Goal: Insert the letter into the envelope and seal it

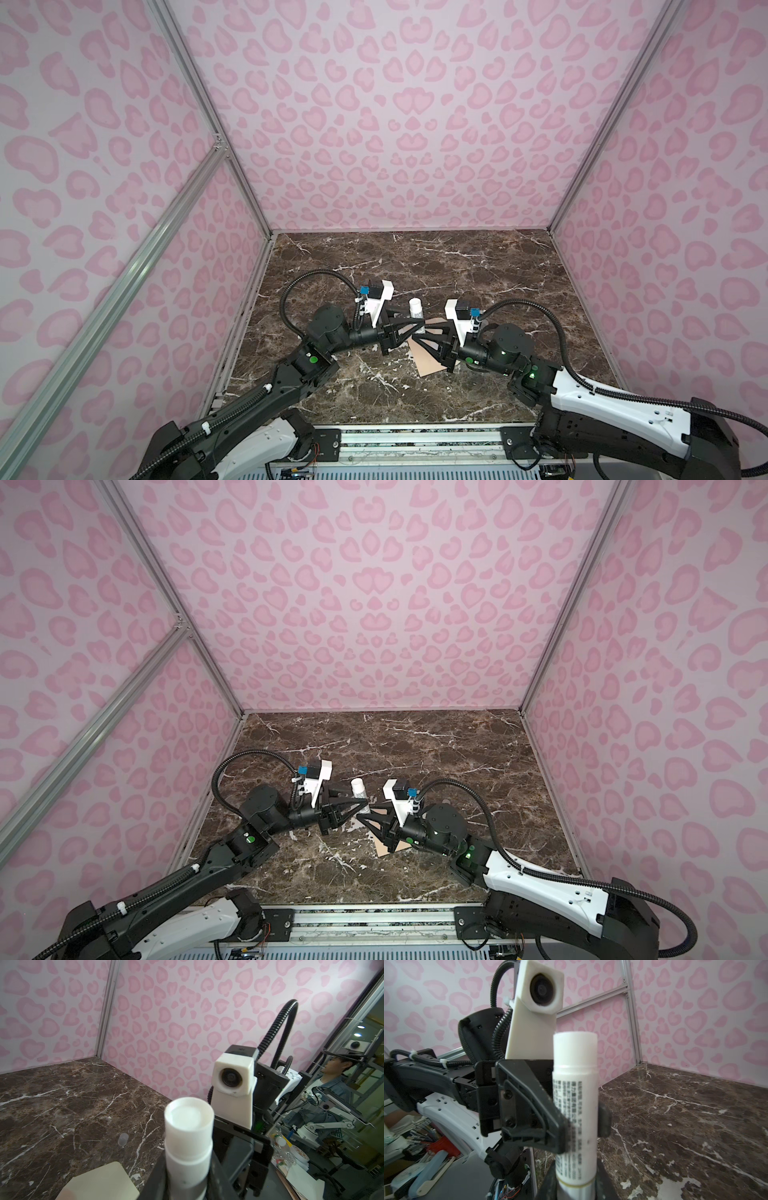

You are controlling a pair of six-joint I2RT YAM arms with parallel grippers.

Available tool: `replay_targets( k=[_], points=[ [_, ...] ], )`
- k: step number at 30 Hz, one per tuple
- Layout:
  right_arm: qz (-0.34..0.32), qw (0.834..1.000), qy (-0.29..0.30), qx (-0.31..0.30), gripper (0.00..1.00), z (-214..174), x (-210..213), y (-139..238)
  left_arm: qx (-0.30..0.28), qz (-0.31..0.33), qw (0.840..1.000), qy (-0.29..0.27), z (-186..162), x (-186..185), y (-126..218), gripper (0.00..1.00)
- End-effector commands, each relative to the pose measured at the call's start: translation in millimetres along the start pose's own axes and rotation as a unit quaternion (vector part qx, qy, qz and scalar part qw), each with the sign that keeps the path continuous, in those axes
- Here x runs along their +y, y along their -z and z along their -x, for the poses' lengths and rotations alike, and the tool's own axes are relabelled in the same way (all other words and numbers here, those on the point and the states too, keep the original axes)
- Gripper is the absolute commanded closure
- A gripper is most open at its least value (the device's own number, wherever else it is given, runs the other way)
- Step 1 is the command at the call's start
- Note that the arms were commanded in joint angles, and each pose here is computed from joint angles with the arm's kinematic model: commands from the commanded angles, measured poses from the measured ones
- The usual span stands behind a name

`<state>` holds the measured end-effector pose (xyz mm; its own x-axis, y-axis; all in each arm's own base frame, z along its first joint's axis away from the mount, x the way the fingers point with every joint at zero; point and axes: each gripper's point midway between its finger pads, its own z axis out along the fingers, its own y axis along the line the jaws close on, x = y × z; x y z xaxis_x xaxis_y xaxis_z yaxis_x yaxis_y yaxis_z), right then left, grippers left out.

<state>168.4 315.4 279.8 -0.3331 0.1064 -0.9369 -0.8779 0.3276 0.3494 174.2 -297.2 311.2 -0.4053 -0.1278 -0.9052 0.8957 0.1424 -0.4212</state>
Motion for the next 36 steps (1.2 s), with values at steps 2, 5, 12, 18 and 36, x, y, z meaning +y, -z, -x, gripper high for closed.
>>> replay_targets(
  k=[2, 5, 12, 18, 36],
  points=[
    [-0.003, 0.999, 0.026, -0.022, 0.78, 18, 1, 5, 0.037, -0.042, 0.998, 0.012, -16, -14, 3, 0.96],
    [-0.064, 0.995, 0.077, -0.011, 0.56, 9, -20, 12, 0.013, 0.021, 1.0, 0.006, -6, 4, 4, 0.96],
    [-0.183, 0.97, 0.157, -0.025, 0.44, -7, -61, 28, -0.098, 0.208, 0.973, -0.012, 46, 52, 29, 0.96],
    [-0.234, 0.942, 0.23, -0.065, 0.42, -8, -48, 15, -0.153, 0.233, 0.96, 0.008, 62, 58, 28, 0.97],
    [-0.334, 0.892, 0.252, -0.173, 0.47, 19, -55, -17, -0.17, 0.296, 0.939, 0.041, 56, 70, 9, 0.96]
  ],
)
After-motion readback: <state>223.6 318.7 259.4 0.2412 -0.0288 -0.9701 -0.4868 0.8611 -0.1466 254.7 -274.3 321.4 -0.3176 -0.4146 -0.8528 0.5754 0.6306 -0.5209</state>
